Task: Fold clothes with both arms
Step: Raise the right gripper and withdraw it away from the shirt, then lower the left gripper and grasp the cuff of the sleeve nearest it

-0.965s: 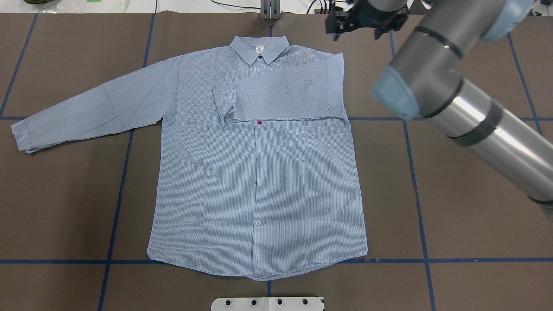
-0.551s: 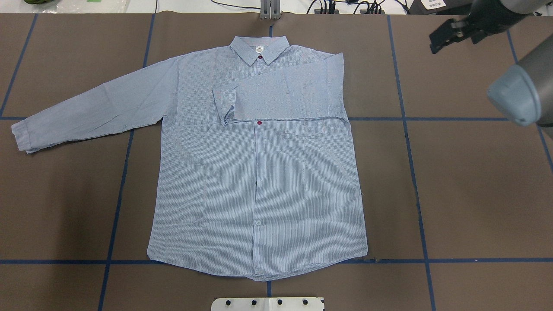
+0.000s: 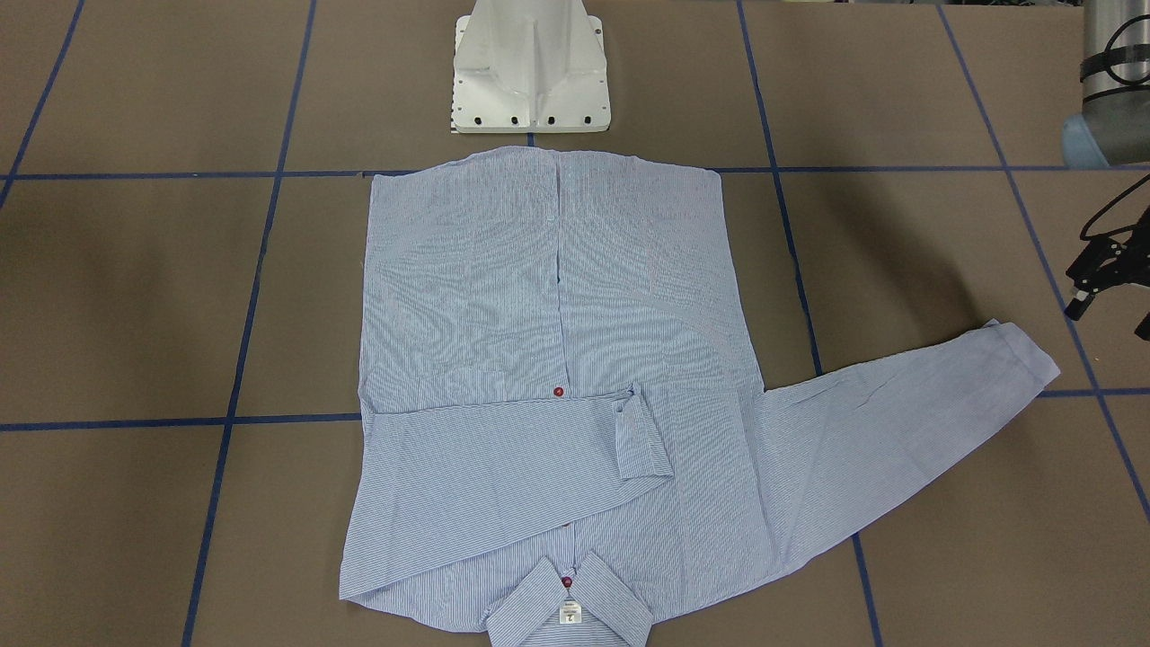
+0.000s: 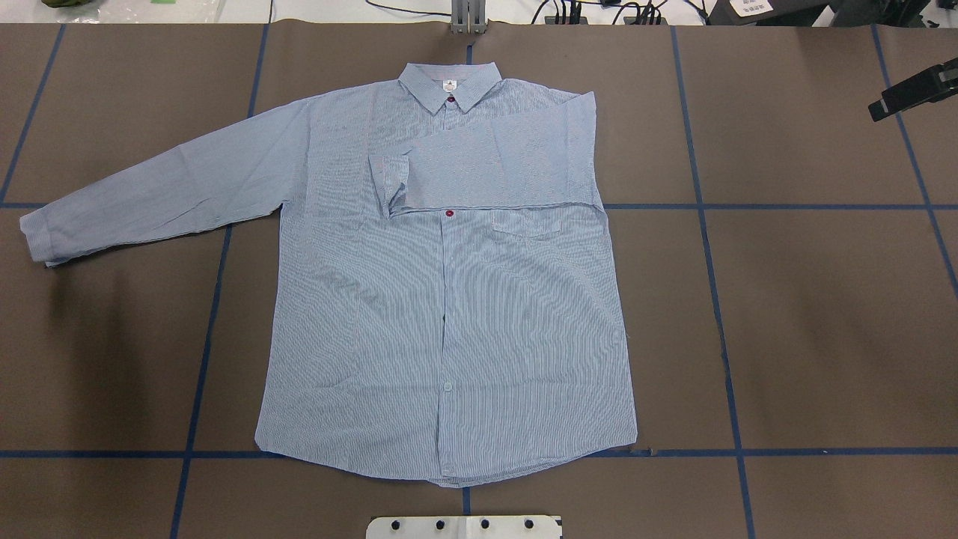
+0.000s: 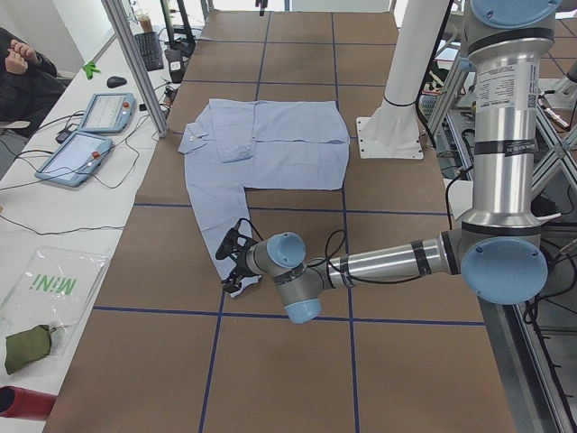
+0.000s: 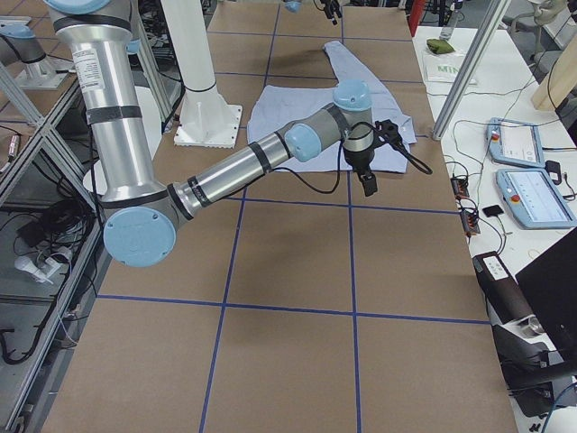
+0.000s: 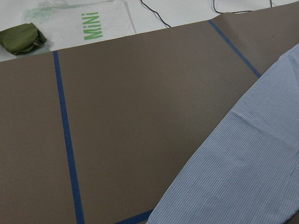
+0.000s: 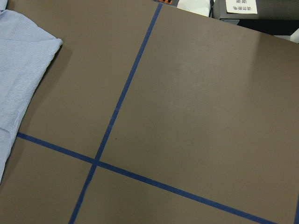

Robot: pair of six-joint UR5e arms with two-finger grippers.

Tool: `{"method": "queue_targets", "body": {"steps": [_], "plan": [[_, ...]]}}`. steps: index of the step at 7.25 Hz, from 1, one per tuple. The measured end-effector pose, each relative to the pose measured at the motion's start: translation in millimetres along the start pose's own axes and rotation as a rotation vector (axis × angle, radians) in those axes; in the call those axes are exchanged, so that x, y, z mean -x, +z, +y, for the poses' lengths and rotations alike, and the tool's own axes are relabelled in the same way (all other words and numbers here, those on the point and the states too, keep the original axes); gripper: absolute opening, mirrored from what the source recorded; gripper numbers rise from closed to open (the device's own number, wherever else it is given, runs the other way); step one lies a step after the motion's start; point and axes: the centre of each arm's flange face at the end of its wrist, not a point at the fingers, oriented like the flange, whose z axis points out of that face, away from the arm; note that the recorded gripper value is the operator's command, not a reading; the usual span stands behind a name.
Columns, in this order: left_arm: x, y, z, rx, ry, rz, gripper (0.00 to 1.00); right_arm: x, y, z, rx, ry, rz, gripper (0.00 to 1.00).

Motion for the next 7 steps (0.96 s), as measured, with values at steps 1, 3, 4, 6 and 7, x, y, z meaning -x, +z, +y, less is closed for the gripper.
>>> {"method": "queue_targets", "body": {"steps": [1,3,4,6,7], "plan": [[-3.6,16.1,12.3,0.003,-0.028,0.007,1.0,-3.6,-0.9,2.3,-0.004,0.001,-0.002,1.0],[0.3,27.7,35.6,0.005,-0.062,0.023,0.97,-5.1,-1.2,3.2,-0.006,0.004,-0.002,1.0],[6.7,28.2,48.4,0.001,-0.071,0.033,0.97,-5.3,-1.3,3.3,-0.007,0.004,-0.003,1.0],[5.8,30.3,62.8,-0.011,-0.121,0.056,0.89,-6.1,-0.8,4.4,-0.006,0.005,-0.003,1.0],[-2.2,36.1,68.6,-0.018,-0.163,0.063,0.86,-6.8,-0.3,5.4,-0.004,0.006,-0.002,1.0]]}}
